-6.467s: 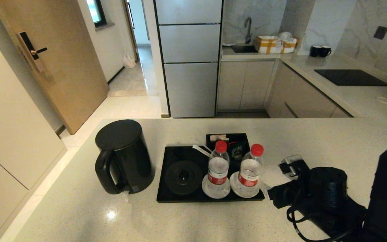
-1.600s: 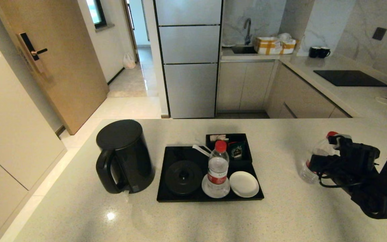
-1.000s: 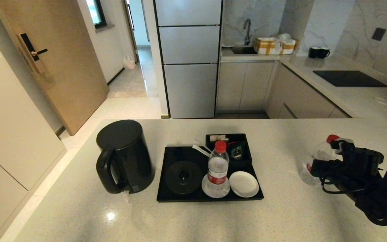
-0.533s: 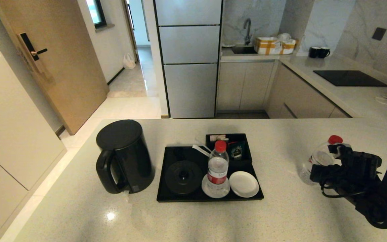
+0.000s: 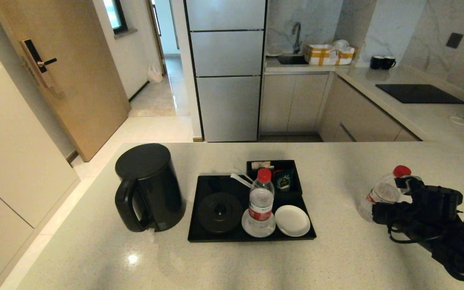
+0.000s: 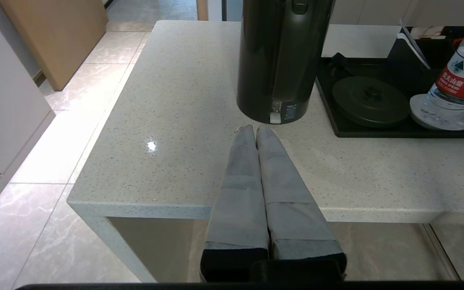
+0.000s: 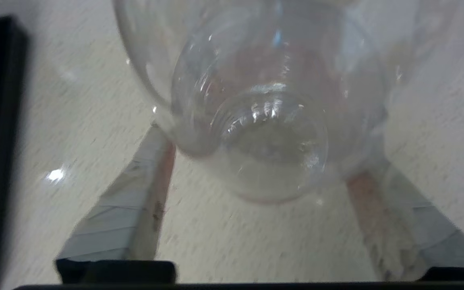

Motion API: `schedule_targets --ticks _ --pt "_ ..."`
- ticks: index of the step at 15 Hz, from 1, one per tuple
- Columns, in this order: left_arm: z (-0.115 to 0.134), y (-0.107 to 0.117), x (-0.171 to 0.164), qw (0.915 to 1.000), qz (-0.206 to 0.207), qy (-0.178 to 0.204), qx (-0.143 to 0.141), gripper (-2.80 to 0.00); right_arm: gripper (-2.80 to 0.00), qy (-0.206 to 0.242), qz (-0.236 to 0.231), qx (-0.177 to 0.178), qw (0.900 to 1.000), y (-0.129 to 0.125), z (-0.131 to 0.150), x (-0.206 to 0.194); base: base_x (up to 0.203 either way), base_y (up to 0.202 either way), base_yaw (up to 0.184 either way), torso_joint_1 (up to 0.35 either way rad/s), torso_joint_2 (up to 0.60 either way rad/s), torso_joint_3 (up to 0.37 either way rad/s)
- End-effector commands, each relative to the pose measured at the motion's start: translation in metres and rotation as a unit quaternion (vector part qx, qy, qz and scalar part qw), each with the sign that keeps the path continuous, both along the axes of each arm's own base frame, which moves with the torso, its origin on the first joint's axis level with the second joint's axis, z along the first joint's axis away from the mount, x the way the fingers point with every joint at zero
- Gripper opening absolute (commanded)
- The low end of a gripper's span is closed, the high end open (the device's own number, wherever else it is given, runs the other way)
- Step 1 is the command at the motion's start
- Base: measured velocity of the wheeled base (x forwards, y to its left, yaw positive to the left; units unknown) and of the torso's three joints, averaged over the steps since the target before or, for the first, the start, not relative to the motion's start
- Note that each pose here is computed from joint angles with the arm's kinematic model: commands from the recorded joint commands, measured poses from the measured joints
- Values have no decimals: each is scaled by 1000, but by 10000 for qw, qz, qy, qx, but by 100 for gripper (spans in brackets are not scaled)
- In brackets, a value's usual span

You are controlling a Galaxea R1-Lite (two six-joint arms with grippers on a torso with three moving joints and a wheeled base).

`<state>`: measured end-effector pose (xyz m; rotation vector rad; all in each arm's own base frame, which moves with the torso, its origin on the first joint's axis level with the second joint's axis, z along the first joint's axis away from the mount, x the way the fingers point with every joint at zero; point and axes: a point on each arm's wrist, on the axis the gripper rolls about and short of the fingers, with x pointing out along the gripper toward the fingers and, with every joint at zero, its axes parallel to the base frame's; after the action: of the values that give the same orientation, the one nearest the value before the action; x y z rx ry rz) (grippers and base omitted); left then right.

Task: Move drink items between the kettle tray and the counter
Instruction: Place it on the right

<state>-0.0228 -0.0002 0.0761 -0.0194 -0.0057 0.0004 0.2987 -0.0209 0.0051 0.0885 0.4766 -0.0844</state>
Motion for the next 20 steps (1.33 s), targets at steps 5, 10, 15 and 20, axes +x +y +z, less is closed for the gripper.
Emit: schedule_targets --ticks 5,10,15,20 --pt "0 0 0 10000 -2 -2 -3 -280 0 -106 207 84 9997 3 20 -26 0 0 0 0 0 0" --pt "0 0 0 10000 -1 -2 -3 -280 0 -252 368 140 9989 6 42 -56 0 0 0 0 0 0" --pt "0 0 0 10000 -2 -2 -3 -280 0 -788 633 114 9948 15 79 -105 0 0 0 0 0 0" --pt "0 0 0 10000 -2 -2 -3 -280 0 -1262 982 -64 9871 25 116 -142 0 0 0 0 0 0"
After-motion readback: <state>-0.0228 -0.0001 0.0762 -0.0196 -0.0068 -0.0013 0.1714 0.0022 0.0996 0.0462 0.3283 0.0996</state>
